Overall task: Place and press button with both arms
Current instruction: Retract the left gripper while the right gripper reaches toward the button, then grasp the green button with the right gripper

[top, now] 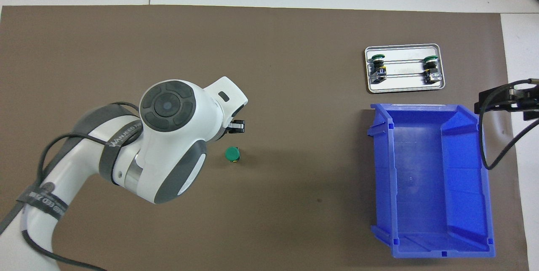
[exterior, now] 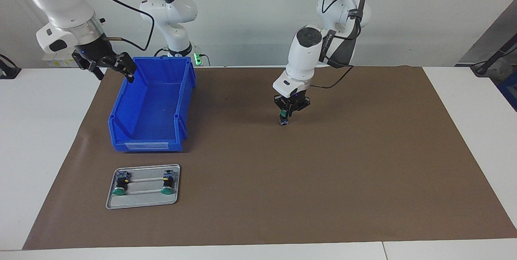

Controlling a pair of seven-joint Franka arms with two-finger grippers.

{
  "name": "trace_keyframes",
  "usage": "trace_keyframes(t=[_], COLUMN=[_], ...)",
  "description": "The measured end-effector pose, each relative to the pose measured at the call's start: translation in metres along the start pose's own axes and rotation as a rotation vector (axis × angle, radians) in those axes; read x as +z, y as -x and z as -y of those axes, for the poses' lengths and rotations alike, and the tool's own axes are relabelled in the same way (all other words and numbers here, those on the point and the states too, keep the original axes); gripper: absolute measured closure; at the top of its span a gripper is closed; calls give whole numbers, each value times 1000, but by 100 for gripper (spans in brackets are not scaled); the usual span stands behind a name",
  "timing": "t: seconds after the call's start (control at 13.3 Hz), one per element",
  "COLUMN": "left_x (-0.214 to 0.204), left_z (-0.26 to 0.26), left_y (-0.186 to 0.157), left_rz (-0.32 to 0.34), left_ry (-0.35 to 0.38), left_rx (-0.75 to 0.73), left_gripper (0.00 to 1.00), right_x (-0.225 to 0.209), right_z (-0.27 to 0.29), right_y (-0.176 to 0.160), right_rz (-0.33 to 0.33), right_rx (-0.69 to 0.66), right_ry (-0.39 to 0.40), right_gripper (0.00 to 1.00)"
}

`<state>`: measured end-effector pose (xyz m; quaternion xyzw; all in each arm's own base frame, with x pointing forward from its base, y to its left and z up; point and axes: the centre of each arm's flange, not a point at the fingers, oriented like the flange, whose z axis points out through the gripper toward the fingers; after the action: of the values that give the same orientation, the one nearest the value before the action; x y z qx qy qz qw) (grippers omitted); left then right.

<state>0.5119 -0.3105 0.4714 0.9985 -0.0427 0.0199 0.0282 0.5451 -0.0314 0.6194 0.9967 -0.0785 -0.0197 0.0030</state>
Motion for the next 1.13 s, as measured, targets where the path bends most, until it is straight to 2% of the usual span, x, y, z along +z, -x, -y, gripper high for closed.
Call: trace_keyframes(t=[0.15,0.38,0.6,0.75,0.9,1.13], left_x=[-34,-65,-89,-106,-119,-133], left_z=[42,148,248,274,271,263], left_y=[-23,-49,-46,-37,-32,-27], left_rz=[7,19,40,36,17,3], left_ry=[-9,-21,-24,-25,-26,-28], left_rx=[-14,24,55,69,79,92], left_gripper=[84,84,83,79,62,29], right_x=[0,4,12,29,55,100], right_z=[0,13,73,133,212,337], right_y=[-1,-8,-6,-2,3,25], right_rz=[-5,-77,-126,-131,-157,-214], right_rx=[3,-17,-104,-143,-113,-24], right_ry=[-1,-19,-34,-45,-71,-139], right_gripper=[0,0,0,0,1,3])
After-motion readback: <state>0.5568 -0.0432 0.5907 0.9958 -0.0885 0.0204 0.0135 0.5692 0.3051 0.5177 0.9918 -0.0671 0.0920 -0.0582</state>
